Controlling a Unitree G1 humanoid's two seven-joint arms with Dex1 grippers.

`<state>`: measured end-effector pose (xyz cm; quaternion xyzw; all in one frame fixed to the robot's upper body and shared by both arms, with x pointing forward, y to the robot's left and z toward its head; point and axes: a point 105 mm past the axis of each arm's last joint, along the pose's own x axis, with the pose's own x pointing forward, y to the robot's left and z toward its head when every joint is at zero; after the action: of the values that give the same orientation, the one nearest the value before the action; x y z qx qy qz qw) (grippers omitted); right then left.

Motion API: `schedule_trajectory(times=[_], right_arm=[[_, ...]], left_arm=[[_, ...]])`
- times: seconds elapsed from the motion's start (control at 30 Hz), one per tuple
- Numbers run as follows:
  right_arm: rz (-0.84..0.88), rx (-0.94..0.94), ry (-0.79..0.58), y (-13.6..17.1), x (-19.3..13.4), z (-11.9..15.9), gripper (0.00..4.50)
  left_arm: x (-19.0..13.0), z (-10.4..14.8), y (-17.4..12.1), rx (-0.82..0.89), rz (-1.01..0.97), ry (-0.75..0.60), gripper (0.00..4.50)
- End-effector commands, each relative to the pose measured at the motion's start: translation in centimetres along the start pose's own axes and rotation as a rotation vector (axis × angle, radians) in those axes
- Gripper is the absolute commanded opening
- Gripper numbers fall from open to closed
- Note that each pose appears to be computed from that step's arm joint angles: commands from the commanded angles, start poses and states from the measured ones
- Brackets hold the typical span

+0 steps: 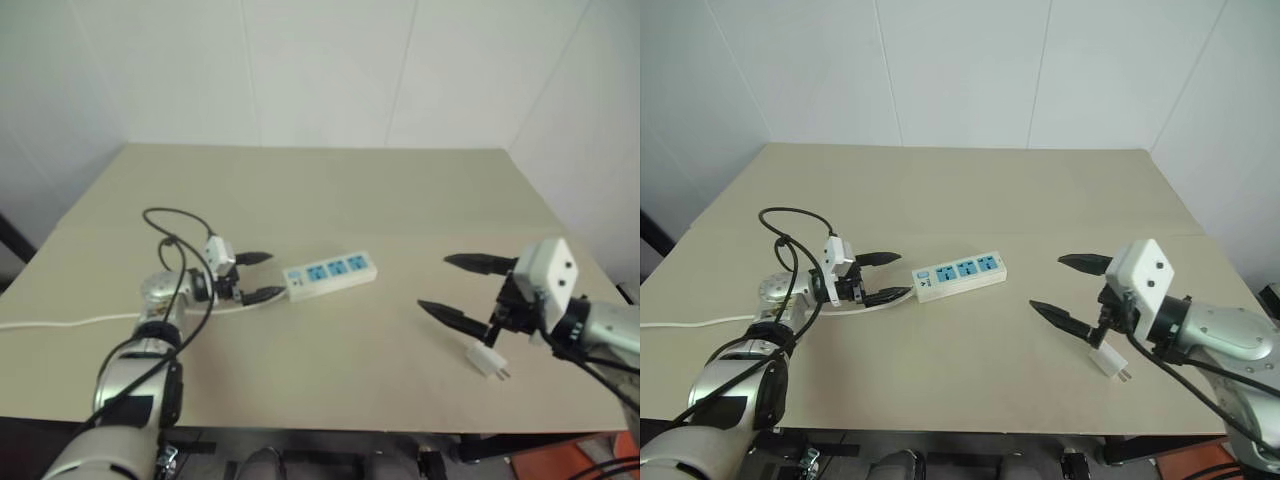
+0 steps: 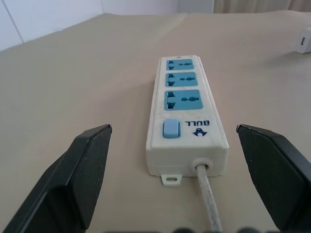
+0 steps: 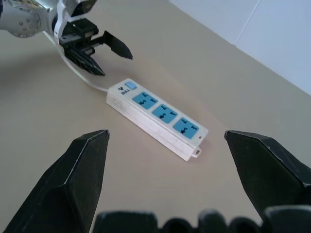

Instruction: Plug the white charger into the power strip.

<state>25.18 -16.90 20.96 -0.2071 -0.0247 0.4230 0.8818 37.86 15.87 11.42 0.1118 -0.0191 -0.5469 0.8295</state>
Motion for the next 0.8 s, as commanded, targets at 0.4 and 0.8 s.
schedule_trajectory(times=[0.4, 0.8], right_arm=[[0.021, 0.007, -0.017, 1.9, 0.0, 1.5, 4.5], [0.0, 0.019, 0.008, 1.7, 0.4, 0.8, 4.5]], left_arm=[[3.0, -0.4, 0.5, 0.011, 0.044, 0.087, 4.48], [5.0, -1.7, -1.0, -0.037, 0.021, 0.102, 4.29]])
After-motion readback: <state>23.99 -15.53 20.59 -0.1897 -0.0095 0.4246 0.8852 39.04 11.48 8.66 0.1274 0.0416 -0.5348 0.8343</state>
